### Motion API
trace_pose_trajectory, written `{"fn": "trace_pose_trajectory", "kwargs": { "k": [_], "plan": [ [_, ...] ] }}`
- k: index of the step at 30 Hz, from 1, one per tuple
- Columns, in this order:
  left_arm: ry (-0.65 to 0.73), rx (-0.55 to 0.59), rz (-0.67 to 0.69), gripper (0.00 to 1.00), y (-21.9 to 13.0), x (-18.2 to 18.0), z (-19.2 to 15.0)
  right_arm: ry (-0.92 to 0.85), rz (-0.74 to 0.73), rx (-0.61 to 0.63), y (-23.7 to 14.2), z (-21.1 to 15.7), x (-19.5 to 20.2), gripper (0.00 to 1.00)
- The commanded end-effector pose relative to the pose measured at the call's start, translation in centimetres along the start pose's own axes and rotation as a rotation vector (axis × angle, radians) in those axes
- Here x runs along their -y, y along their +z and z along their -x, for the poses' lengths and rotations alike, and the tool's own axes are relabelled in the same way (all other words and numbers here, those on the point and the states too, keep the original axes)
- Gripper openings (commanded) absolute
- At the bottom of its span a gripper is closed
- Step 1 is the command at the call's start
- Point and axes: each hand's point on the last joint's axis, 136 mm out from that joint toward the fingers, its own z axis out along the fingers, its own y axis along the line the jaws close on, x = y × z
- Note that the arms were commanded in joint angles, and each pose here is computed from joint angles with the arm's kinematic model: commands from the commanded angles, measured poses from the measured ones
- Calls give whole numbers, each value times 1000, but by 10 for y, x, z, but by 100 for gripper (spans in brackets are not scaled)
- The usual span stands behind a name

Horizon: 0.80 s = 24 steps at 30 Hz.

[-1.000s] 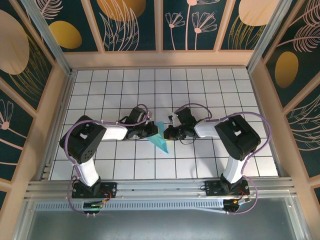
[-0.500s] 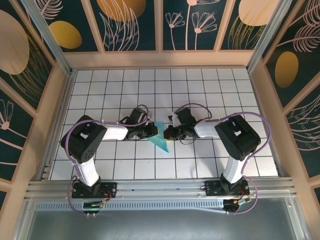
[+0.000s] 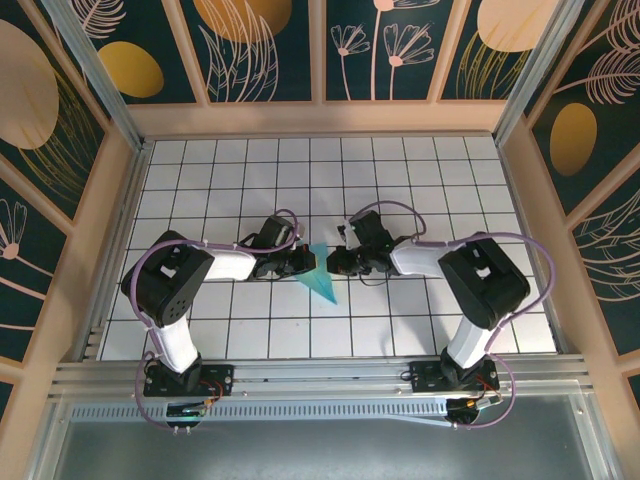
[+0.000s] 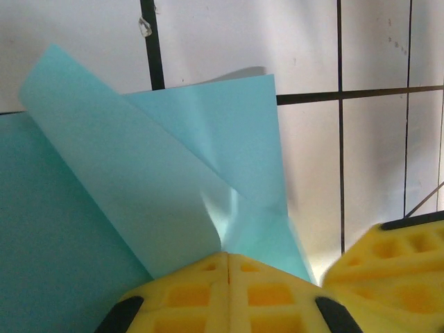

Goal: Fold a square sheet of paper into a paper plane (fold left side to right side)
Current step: Fourth fold the wing at the center of the table.

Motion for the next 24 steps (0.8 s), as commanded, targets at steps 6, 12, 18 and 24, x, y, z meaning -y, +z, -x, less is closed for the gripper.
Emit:
{"fn": "trace_pose_trajectory", "kwargs": {
  "k": [6, 12, 18, 24],
  "plan": [
    [-43, -78, 199, 0, 3, -54, -31, -28, 39, 104, -43, 15, -16, 16],
    [-44, -68, 201, 0, 1, -54, -29, -49, 169, -23, -41, -24, -34, 0],
    [-44, -67, 202, 0, 2, -53, -28, -49, 235, -108, -26, -57, -42, 0],
    [-42, -66, 205, 0, 2, -54, -27, -38, 244, -150, -13, -71, -41, 0]
  ]
}}
